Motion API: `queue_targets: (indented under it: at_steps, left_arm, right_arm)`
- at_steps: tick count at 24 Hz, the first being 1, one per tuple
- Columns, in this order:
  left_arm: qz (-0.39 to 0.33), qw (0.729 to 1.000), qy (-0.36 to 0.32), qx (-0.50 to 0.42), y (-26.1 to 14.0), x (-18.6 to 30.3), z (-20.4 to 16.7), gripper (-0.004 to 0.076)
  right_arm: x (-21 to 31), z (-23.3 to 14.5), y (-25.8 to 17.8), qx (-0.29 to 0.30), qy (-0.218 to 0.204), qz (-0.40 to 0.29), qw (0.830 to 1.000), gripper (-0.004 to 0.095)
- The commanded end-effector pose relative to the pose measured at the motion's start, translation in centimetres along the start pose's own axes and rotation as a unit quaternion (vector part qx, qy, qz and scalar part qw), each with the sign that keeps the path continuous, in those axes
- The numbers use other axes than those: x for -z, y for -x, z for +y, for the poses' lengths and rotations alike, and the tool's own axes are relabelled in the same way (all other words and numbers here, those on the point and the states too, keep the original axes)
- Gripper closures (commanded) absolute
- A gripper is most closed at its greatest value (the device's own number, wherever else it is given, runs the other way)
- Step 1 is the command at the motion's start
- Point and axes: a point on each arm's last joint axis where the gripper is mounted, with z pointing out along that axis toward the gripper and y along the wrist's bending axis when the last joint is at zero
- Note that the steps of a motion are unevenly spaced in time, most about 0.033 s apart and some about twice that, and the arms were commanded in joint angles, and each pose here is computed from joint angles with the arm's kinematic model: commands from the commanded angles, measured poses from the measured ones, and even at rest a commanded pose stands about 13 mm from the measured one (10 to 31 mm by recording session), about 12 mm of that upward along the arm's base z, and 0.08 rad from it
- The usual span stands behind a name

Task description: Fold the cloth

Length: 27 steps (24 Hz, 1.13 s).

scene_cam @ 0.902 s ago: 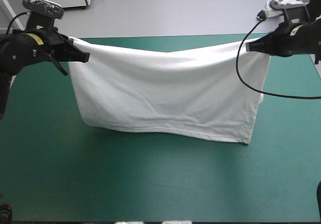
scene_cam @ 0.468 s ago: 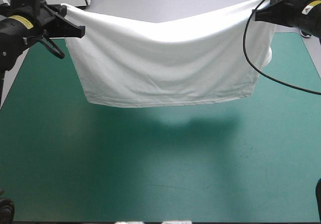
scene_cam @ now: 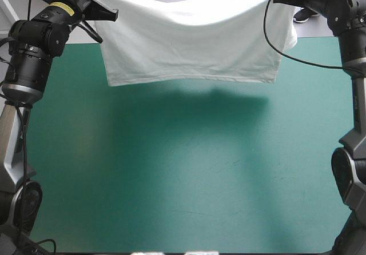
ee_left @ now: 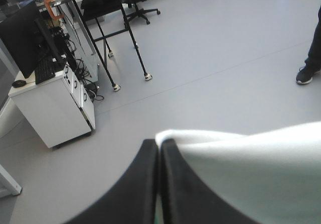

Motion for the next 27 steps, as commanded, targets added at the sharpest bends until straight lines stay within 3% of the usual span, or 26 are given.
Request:
queue_targets:
  at_steps: [1, 5, 12, 15, 18, 27]
  left_arm:
    - [-0.093, 0.995, 0.027, 0.023, 3.3, 2.3, 1.9, 0.0732]
    - [-0.024, 0.997, 0.001, 0.079, 1.3, 1.3, 2.7, 0.0733]
    - [0.155, 0.982, -0.054, 0.095, -3.7, 0.3, 1.1, 0.0733]
    - [0.210, 0.969, -0.075, 0.103, -5.4, 0.2, 0.4, 0.0733]
    - [0.303, 0.939, -0.114, 0.117, -8.2, 1.3, -0.9, 0.0733]
    - [0.452, 0.873, -0.144, 0.113, -15.7, 6.4, -3.2, 0.0733]
  right_arm:
    - [3.2, -0.3, 3.9, -0.005, -0.001, -0.108, 0.994, 0.0921]
    - [2.5, -0.7, 2.6, 0.004, 0.005, -0.055, 0.998, 0.0921]
    - [-0.6, -0.6, -4.2, -0.002, 0.026, 0.134, 0.991, 0.0921]
    - [-1.0, -0.4, -7.5, 0.003, 0.041, 0.222, 0.974, 0.0921]
    - [0.0, -0.1, -11.3, 0.001, 0.053, 0.302, 0.952, 0.0921]
    - [6.1, 1.2, -20.1, -0.008, 0.070, 0.423, 0.903, 0.0921]
